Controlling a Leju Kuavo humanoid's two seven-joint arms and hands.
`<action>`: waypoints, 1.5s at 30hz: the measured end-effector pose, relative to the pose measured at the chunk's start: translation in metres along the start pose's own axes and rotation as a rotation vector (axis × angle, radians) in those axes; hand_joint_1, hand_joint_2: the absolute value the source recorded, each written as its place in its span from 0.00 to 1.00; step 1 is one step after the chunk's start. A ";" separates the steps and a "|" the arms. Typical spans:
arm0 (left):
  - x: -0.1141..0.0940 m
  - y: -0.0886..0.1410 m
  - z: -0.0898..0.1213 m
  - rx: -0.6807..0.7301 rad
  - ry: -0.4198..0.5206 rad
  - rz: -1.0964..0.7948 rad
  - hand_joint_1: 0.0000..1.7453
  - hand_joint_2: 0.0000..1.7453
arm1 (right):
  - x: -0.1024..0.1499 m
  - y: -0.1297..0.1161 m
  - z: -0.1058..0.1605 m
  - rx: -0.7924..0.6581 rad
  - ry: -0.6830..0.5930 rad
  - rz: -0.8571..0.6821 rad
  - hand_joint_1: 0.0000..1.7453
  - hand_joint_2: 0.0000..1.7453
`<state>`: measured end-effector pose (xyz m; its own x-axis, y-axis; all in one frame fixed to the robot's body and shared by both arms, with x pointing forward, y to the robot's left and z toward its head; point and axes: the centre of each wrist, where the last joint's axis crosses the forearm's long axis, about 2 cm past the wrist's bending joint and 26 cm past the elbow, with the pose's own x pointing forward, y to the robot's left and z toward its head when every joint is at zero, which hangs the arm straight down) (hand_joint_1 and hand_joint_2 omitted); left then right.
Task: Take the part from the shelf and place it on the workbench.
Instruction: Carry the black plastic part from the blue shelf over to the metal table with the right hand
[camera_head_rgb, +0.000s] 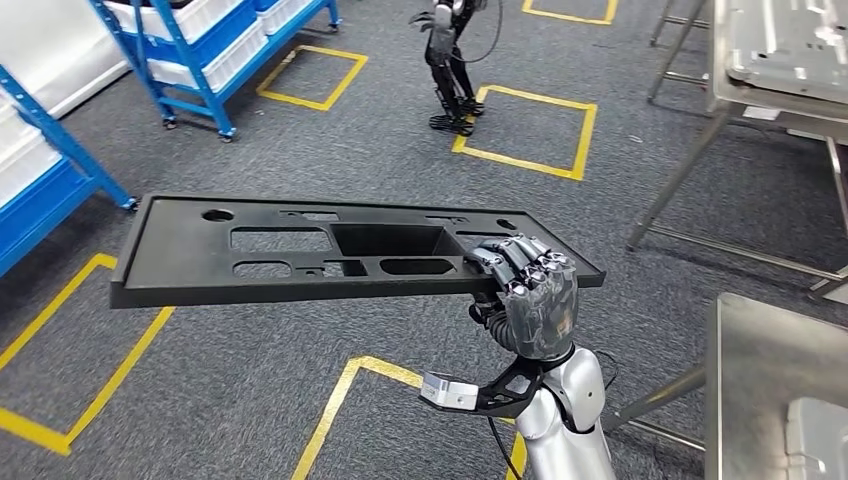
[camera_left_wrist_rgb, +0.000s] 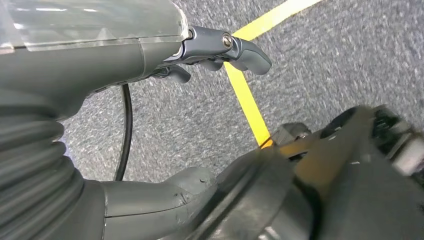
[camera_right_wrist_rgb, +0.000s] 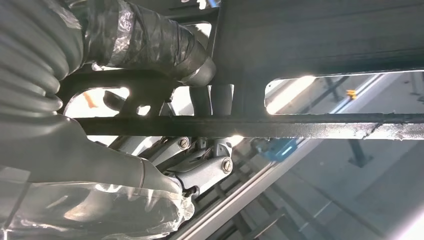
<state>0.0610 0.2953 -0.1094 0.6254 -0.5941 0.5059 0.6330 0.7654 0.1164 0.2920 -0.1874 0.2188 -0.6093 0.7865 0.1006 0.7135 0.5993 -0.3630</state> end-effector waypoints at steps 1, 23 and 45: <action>0.000 0.000 0.000 -0.002 -0.001 0.006 0.00 1.00 | 0.000 0.000 0.000 0.001 0.000 0.000 1.00 1.00; 0.002 0.003 -0.001 -0.005 -0.047 0.012 0.00 1.00 | -0.002 -0.002 -0.006 -0.010 -0.020 0.018 1.00 1.00; 0.000 0.003 0.000 -0.006 -0.036 0.019 0.00 1.00 | -0.001 0.000 -0.004 -0.010 -0.008 0.003 1.00 1.00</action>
<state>0.0628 0.2978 -0.1091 0.6207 -0.5698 0.5386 0.6239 0.7750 0.1009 0.2942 -0.1878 0.2228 -0.6095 0.7874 0.0922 0.7191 0.5981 -0.3537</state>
